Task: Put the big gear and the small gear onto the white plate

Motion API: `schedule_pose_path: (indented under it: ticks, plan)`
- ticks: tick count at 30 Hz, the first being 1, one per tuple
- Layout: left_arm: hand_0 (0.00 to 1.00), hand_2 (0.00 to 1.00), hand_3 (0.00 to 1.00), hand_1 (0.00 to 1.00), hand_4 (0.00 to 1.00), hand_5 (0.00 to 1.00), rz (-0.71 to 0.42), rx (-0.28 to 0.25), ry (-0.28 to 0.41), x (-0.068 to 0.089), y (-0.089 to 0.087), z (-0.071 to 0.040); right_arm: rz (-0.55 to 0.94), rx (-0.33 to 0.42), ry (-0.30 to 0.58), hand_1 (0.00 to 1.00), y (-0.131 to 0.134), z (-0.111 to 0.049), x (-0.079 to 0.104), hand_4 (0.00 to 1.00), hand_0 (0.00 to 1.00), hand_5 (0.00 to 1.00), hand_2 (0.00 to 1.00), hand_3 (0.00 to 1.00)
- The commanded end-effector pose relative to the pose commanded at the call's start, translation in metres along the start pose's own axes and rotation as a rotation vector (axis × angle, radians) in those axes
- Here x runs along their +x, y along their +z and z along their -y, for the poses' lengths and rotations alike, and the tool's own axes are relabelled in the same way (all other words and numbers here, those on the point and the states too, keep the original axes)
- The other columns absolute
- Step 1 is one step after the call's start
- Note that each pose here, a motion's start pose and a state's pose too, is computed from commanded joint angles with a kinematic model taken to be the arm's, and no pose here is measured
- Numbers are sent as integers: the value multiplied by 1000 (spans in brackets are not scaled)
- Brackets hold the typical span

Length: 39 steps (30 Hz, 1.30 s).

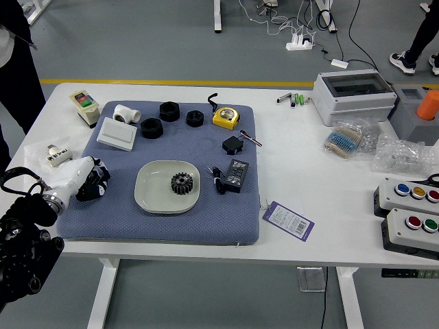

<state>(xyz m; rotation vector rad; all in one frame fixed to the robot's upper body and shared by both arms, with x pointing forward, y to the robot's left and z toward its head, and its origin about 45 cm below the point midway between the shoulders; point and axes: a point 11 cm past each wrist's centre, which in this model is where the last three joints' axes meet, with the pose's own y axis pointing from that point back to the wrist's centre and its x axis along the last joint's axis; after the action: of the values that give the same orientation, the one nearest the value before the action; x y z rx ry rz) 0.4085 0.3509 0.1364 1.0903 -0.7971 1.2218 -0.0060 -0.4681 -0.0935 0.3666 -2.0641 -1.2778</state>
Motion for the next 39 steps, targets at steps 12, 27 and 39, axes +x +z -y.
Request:
schedule_pose_path:
  ticks: [12, 27, 39]
  plan:
    - [183, 227, 419, 155, 188, 2, 12, -97, 53, 21, 33, 6, 1, 0, 1, 711, 0, 0, 0, 793, 688, 646, 747, 565]
    - [222, 303, 474, 221, 211, 2, 60, -365, 62, 30, 126, 0, 0, 6, -2, 711, -4, 0, -1, 793, 690, 645, 747, 565]
    - [278, 496, 551, 406, 428, 131, 67, -342, -84, 7, 127, -4, 0, 9, -3, 712, -5, 0, -2, 792, 690, 644, 747, 565]
